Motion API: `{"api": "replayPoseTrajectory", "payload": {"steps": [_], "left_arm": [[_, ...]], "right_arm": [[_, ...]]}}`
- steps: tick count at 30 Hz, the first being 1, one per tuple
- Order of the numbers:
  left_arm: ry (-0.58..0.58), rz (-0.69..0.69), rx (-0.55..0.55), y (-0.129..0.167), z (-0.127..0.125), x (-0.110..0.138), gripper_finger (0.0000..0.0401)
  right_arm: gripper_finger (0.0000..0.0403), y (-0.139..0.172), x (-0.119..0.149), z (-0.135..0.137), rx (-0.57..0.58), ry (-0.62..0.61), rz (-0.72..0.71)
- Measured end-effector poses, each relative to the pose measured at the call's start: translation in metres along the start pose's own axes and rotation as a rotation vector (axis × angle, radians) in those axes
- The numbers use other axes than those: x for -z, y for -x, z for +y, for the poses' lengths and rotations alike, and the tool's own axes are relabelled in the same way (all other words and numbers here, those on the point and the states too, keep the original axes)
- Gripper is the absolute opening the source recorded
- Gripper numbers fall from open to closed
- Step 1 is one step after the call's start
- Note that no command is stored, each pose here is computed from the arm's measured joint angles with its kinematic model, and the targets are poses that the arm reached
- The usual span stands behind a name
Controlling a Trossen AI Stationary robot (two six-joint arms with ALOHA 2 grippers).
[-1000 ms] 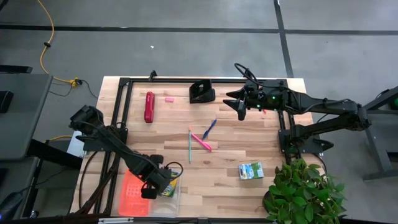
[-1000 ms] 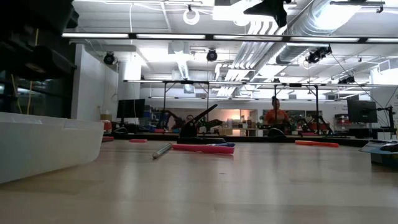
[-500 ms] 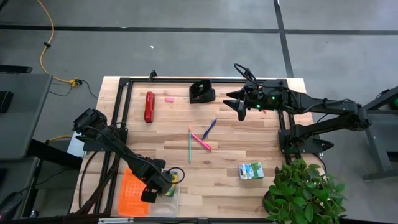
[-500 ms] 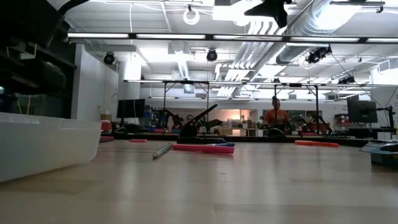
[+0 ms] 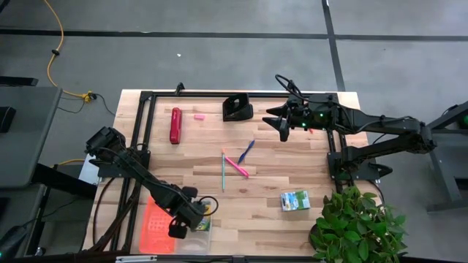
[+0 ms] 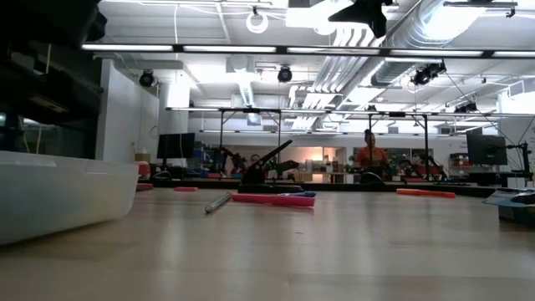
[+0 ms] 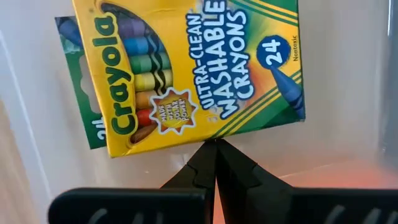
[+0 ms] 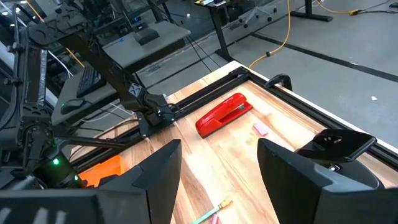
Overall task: Pack school essentials
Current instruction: Put the top crayon box into the supply box, then put the crayon box into the supply box
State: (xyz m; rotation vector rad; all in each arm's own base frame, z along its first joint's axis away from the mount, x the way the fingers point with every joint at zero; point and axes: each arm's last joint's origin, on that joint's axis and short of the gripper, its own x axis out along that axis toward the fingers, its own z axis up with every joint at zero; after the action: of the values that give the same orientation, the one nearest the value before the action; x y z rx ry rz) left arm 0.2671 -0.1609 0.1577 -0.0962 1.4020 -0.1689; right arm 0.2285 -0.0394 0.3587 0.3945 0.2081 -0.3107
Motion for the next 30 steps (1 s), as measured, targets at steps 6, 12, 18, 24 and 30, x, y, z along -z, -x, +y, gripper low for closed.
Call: {"api": "replayPoseTrajectory", "payload": {"steps": [6, 12, 18, 24, 30], "left_arm": [[0.002, -0.025, -0.04, 0.0, 0.001, -0.001, 0.0], [0.018, 0.016, 0.0, 0.002, 0.003, 0.0, 0.0], [0.051, 0.086, 0.019, 0.031, 0.018, 0.01, 0.0], [0.028, -0.159, 0.076, 0.103, 0.041, 0.017, 0.0], [-0.012, -0.743, 0.031, 0.181, 0.062, 0.022, 0.0]], "right_arm": [[0.0204, 0.0, 0.0, 0.0, 0.001, 0.0, 0.0], [0.0204, 0.0, 0.0, 0.0, 0.001, 0.0, 0.0], [0.0204, 0.0, 0.0, 0.0, 0.001, 0.0, 0.0], [0.0204, 0.0, 0.0, 0.0, 0.001, 0.0, 0.001], [0.0204, 0.0, 0.0, 0.0, 0.0, 0.0, 0.001]]}}
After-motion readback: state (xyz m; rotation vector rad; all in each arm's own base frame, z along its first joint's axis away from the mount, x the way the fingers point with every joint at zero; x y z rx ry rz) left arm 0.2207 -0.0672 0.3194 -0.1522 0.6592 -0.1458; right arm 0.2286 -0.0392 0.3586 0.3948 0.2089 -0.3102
